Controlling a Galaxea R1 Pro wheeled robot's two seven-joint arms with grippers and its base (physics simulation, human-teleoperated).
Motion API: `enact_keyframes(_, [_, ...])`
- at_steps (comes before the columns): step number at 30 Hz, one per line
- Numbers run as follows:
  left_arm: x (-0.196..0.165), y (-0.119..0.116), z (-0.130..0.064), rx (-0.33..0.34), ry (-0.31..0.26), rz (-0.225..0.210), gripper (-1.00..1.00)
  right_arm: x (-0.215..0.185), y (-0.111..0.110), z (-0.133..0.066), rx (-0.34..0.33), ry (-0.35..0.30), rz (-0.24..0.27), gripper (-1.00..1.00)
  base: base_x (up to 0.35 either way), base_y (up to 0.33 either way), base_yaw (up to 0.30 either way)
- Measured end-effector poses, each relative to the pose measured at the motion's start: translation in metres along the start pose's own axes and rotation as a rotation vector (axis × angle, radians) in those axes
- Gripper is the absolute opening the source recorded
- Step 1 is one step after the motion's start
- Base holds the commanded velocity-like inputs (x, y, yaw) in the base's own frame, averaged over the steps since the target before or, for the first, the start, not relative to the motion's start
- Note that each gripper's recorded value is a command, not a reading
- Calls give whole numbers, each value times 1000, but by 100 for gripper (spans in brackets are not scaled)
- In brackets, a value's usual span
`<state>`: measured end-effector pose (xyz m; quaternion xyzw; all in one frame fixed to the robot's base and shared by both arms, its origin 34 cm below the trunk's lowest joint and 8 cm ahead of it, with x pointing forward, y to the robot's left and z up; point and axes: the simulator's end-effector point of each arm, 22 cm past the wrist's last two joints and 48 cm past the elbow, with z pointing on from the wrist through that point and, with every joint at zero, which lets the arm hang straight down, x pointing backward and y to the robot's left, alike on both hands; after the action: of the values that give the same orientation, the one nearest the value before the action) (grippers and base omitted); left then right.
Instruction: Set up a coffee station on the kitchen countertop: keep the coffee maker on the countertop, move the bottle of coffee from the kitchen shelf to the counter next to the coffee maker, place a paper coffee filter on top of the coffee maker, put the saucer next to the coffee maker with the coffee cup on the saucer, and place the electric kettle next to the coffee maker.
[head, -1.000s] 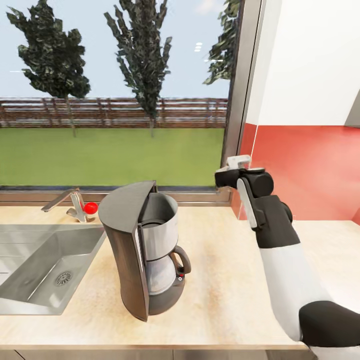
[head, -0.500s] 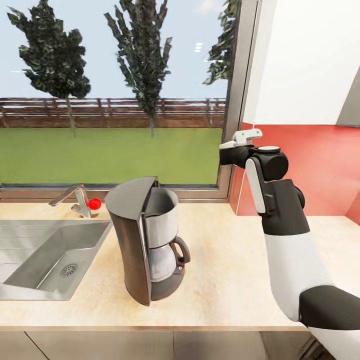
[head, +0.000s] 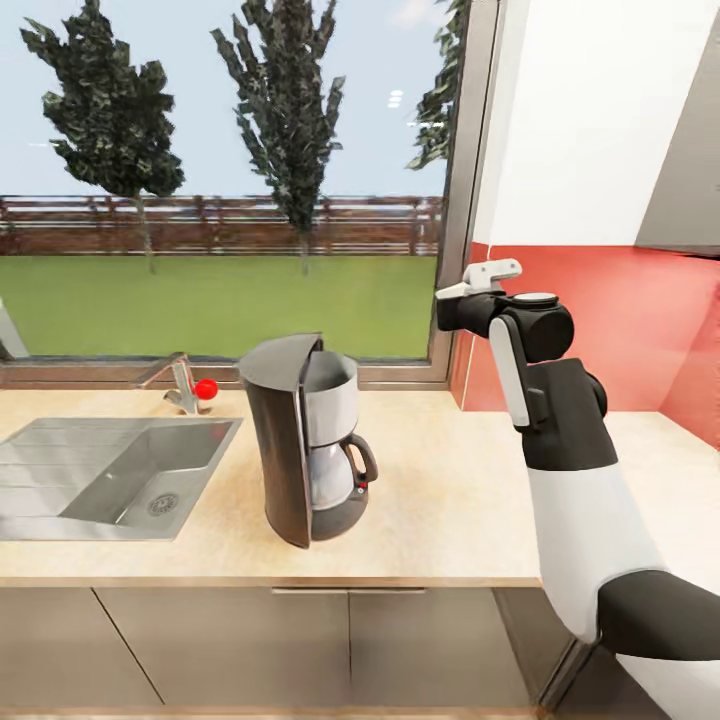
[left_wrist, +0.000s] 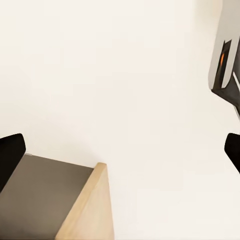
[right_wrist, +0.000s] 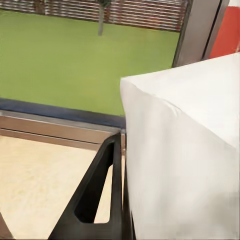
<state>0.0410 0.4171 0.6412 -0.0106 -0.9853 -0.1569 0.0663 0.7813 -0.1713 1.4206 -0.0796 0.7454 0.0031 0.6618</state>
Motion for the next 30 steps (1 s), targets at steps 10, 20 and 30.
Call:
enact_keyframes(10, [-2,3,0,-3,-3,-1,100,54,-29,32,33,156,94,-100,-337,0,0])
enact_keyframes(20, [-1,1,0,-2,-1,1,100,44,-50,75,32,326,175,-100,-336,0,0])
enact_keyframes(30, [0,0,0,-1,-2,2,100,18,-36,83,-3,524,152,-100,-287,0,0])
